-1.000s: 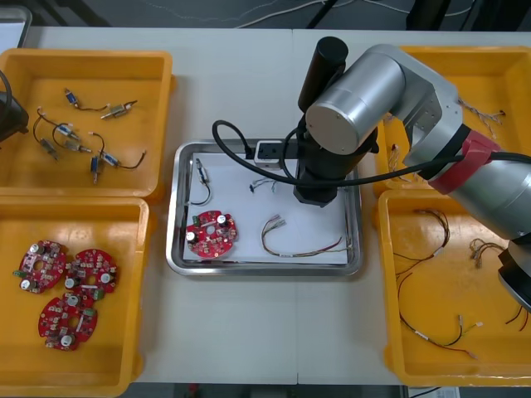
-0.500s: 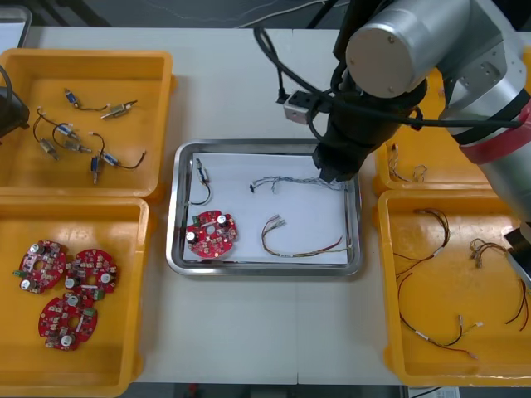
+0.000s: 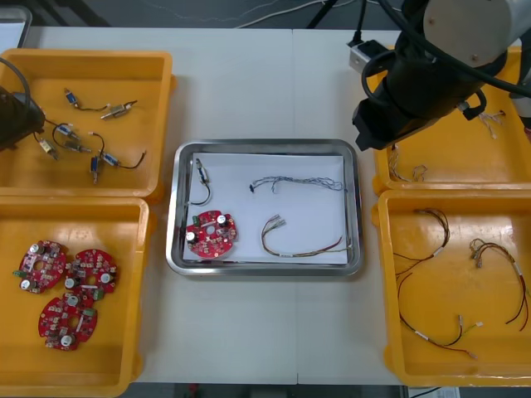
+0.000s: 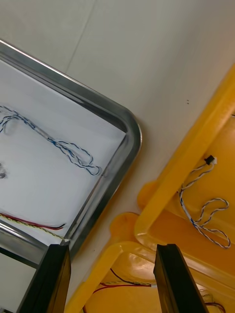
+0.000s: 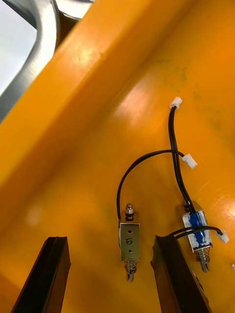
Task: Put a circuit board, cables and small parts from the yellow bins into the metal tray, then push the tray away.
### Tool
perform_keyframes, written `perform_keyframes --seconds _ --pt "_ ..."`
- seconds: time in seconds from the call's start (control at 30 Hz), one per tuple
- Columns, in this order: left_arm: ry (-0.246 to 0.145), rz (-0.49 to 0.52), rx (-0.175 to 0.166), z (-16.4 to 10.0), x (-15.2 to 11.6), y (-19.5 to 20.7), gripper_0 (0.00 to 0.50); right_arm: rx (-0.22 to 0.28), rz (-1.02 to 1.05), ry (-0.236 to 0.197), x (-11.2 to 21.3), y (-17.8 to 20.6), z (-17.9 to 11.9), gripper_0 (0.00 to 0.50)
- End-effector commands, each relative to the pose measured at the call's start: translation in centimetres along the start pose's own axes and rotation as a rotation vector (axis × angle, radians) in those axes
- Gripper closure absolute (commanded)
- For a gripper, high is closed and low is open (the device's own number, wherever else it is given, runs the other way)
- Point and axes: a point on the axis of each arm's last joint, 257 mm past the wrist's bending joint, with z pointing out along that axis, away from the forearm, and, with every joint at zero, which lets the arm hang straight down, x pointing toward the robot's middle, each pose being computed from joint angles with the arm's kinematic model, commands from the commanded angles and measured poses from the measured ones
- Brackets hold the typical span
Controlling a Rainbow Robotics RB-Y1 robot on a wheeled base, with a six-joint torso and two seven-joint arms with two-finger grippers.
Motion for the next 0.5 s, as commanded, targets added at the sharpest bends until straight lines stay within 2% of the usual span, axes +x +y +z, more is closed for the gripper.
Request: perform_keyframes --seconds 0.03,0.5 --pt "-0.028 0.076 0.042 -1.0 -0.8 -3.4 0.0 0.063 0.151 -0.046 1.9 -4.1 -1.3 0.0" --pt "-0.066 0.116 0.031 1.2 -1.2 -2.7 0.0 0.122 0.299 -0.035 7.6 -9.8 -1.9 0.0"
